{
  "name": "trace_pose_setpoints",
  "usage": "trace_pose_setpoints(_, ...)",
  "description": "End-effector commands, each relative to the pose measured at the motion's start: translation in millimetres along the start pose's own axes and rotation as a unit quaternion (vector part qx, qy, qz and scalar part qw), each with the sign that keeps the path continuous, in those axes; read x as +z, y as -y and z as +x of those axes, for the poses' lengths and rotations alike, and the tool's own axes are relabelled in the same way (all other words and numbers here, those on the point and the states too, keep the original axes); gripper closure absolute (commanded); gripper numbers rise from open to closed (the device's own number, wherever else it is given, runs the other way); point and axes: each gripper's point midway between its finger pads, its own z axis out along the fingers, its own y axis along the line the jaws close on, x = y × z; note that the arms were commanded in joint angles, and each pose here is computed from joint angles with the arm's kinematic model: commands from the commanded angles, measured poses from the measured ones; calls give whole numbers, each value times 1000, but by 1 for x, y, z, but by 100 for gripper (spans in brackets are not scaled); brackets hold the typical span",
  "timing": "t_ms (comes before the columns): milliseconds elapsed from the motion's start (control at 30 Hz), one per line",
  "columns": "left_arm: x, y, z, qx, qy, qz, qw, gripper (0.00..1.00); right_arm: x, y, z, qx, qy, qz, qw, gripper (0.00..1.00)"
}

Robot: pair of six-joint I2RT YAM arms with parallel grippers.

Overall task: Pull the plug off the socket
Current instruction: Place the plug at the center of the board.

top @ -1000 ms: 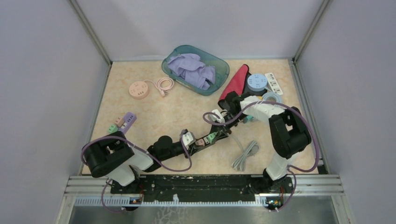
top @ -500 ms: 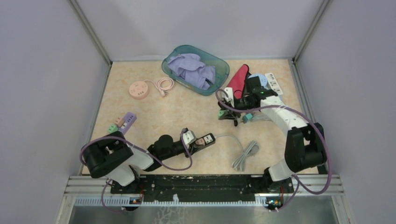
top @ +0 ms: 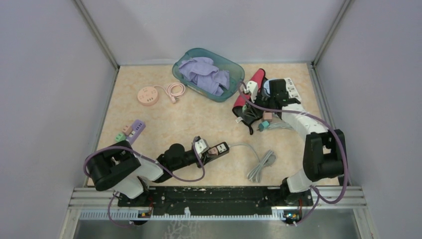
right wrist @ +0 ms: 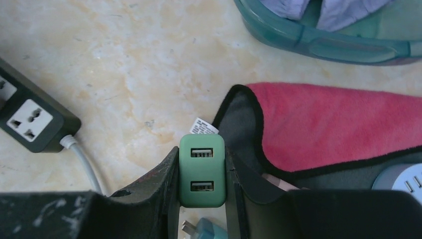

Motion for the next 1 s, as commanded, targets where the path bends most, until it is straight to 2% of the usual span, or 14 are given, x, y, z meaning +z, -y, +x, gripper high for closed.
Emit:
trace_pose_setpoints(0,-10,-8,33,-9,-63,-24,998,98,4,27,15,20,-32,61,997,92)
trace_pose_setpoints(233,-11,-9,29,-10,-59,-25,998,97,11,37,40,47,-87,66,993,84)
trace_pose_setpoints(467,-10,-8,26,-12,-58,-22,998,93,6,49,50,47,-116,97,987,55)
trace_pose_setpoints(633,-10,-7,25,-15,-59,-21,998,76,0,51,38,37,-96,111,988,37)
trace_pose_setpoints(767,-8,-6,21,-17,-56,-17,998,61,-4,40,19,20,-58,87,994,36)
trace_pose_setpoints(867,-6,-4,14,-19,-53,-12,998,45,-6,11,-6,-21,5,22,1000,36)
trace_pose_setpoints(967,-5,-3,3,-20,-46,-8,999,32,-10,-30,-27,-73,84,-57,992,36)
